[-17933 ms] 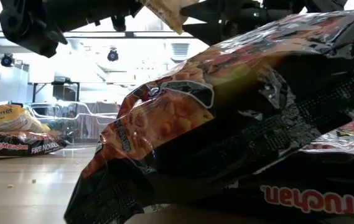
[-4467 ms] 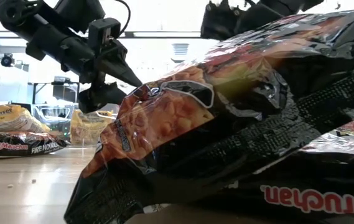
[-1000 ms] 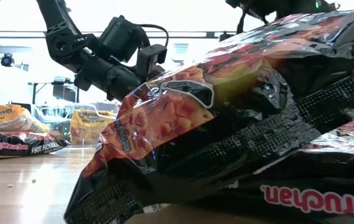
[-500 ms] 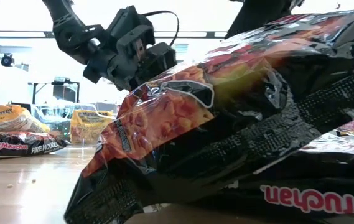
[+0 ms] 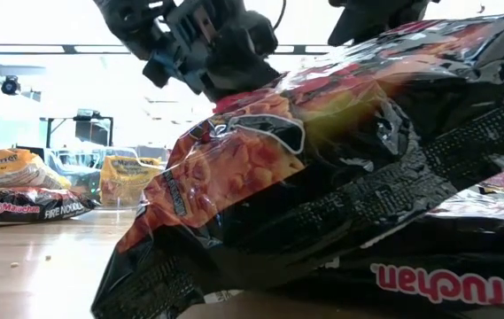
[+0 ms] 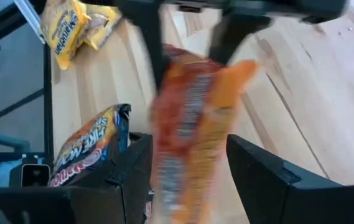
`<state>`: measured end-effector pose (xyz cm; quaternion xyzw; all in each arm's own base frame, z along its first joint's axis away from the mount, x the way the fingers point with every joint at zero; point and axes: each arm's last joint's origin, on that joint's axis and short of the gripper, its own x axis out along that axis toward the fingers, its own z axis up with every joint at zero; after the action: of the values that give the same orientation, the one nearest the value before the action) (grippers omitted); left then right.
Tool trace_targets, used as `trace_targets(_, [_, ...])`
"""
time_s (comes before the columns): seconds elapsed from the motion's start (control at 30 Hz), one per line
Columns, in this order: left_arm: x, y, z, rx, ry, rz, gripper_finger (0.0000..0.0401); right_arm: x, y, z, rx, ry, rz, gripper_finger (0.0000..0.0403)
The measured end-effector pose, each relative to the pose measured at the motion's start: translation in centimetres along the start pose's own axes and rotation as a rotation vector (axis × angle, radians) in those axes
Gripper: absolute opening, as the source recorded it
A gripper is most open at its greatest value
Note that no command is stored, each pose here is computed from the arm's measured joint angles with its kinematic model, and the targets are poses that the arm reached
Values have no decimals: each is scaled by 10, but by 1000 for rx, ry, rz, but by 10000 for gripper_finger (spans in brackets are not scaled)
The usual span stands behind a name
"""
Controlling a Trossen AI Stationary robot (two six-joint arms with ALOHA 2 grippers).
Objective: Sort Maruchan noodles
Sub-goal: Put the orange noodle pack into the bottom transparent bin
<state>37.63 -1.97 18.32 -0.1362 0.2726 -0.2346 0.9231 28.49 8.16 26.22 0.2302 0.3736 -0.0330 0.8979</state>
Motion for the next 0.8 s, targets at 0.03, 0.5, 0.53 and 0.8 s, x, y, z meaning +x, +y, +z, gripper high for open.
trace_targets(0.03, [1, -1, 1, 7, 0, -7, 128, -1, 0, 0, 0, 4, -3, 194])
trace_targets(0.5, [1, -7, 14, 69, -30, -10, 127, 1, 0, -1, 1, 21, 17, 194])
trace_targets(0.53, [1, -7, 16, 79, -33, -11, 127, 1, 0, -1, 1, 21, 17, 194])
trace_targets(0.8, [1, -9, 27, 149, -57, -3, 127, 0, 1, -1, -11, 28, 32, 194])
